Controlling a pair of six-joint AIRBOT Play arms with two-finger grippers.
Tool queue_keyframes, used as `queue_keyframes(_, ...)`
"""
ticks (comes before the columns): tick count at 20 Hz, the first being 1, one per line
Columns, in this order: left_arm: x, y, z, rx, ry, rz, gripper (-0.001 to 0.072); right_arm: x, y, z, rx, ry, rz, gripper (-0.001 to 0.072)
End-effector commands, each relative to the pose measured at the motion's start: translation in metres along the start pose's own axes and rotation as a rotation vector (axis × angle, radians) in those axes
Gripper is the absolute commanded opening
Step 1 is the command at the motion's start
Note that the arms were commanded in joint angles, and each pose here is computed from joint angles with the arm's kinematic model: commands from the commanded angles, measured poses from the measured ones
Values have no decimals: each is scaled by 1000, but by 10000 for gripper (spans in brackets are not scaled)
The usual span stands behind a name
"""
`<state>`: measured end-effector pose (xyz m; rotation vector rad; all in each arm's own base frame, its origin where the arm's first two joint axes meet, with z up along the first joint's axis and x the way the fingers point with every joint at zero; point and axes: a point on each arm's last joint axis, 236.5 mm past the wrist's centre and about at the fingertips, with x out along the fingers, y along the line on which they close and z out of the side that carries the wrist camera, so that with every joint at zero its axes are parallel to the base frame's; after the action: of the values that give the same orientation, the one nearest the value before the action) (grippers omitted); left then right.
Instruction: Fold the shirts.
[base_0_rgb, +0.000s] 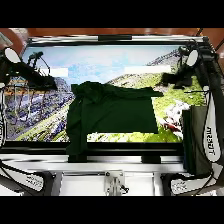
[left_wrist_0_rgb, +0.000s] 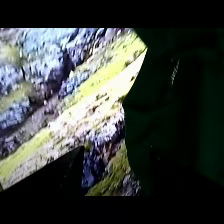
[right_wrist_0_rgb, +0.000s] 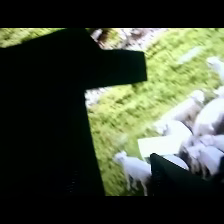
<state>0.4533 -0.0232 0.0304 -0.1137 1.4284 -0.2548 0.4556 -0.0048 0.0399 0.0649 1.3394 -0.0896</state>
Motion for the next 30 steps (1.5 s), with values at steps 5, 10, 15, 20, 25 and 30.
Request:
queue_keyframes(5, 40, -16, -128, 27, 230, -98, 672, -22, -15, -98, 20, 314, 123, 563)
queue_keyframes(10, 93, -28, -191, 32, 133, -152, 668, -5, -14, -140, 5, 410, 129, 563)
queue_keyframes(15, 113, -44, -161, 79, -35, -167, 663, -2, -12, -140, 37, 408, 126, 563)
queue_keyframes(20, 124, -57, -149, 101, -72, -164, 438, -2, -12, -140, 57, 409, 121, 563)
queue_keyframes(25, 109, -52, -144, 107, -65, -180, 35, 2, -15, -150, 69, 446, 126, 563)
queue_keyframes(30, 79, -52, -134, 134, -62, -211, 35, 26, 9, -170, 299, 500, 435, 583)
